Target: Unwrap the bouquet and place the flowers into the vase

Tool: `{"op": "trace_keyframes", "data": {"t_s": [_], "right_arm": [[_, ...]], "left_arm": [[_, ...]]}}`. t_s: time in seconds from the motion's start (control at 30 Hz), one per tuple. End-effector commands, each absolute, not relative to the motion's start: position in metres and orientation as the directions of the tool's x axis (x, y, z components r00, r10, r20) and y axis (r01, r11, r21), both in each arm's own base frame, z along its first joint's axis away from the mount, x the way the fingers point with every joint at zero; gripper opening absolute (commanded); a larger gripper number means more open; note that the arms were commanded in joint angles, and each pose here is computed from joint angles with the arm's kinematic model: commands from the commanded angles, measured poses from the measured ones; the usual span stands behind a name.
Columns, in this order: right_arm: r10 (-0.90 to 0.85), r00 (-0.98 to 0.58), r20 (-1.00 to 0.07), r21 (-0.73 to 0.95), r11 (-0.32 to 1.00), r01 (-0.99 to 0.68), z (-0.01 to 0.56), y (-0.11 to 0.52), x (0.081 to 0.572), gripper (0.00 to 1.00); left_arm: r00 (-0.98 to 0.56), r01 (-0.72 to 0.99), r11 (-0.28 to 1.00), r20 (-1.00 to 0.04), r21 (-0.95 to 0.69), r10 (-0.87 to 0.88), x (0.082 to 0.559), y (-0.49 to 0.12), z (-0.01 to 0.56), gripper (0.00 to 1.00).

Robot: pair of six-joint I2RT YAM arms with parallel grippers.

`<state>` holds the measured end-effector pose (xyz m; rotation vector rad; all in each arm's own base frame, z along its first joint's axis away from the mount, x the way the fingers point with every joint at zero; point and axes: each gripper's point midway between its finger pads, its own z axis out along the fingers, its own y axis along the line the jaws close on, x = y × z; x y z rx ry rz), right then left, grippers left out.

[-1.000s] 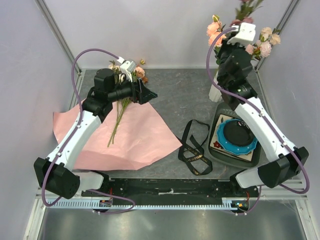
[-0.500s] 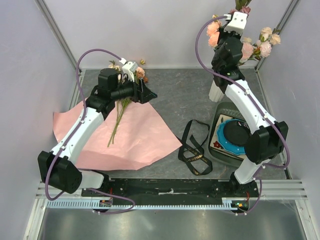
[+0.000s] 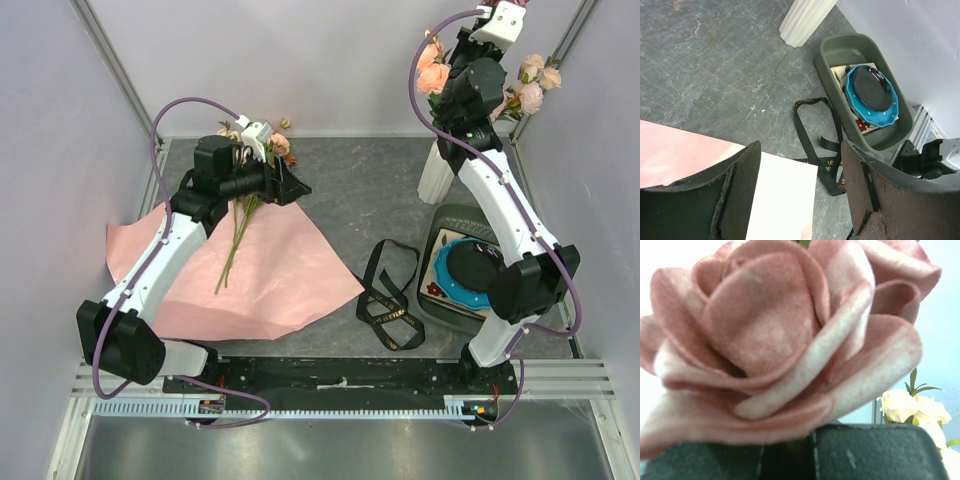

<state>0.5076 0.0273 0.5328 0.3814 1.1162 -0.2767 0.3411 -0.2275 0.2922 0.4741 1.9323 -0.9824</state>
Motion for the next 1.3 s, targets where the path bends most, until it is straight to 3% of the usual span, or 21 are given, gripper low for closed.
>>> {"op": "trace_keyframes", "data": {"t_s": [0.0, 0.43, 0.7, 1.2, 1.27], "right_arm": [[0.016, 0.456, -0.89, 0.208, 0.903, 0.375, 0.543, 0.028, 0.503, 0.0], [0.078, 0.371, -0.925, 0.263, 0.838, 0.478, 0.479, 0.009, 0.515, 0.0], [-0.042, 0.301, -0.953, 0.122, 0.855, 0.505, 0.454, 0.003, 0.533, 0.0], [-0.117, 0.175, -0.977, -0.019, 0.877, 0.48, 0.346, 0.008, 0.557, 0.0], [-0.108, 0.172, -0.979, -0.014, 0.881, 0.474, 0.337, 0.009, 0.558, 0.04]], "left_arm": [[-0.488, 0.685, 0.591, -0.871, -0.426, -0.062, 0.345, -0.229, 0.31, 0.72], [-0.49, 0.683, 0.591, -0.869, -0.429, -0.064, 0.345, -0.229, 0.31, 0.72], [-0.489, 0.683, 0.592, -0.87, -0.428, -0.065, 0.346, -0.228, 0.31, 0.72], [-0.501, 0.665, 0.611, -0.863, -0.431, -0.064, 0.351, -0.225, 0.303, 0.72], [-0.504, 0.657, 0.618, -0.861, -0.433, -0.068, 0.353, -0.224, 0.302, 0.72]]}}
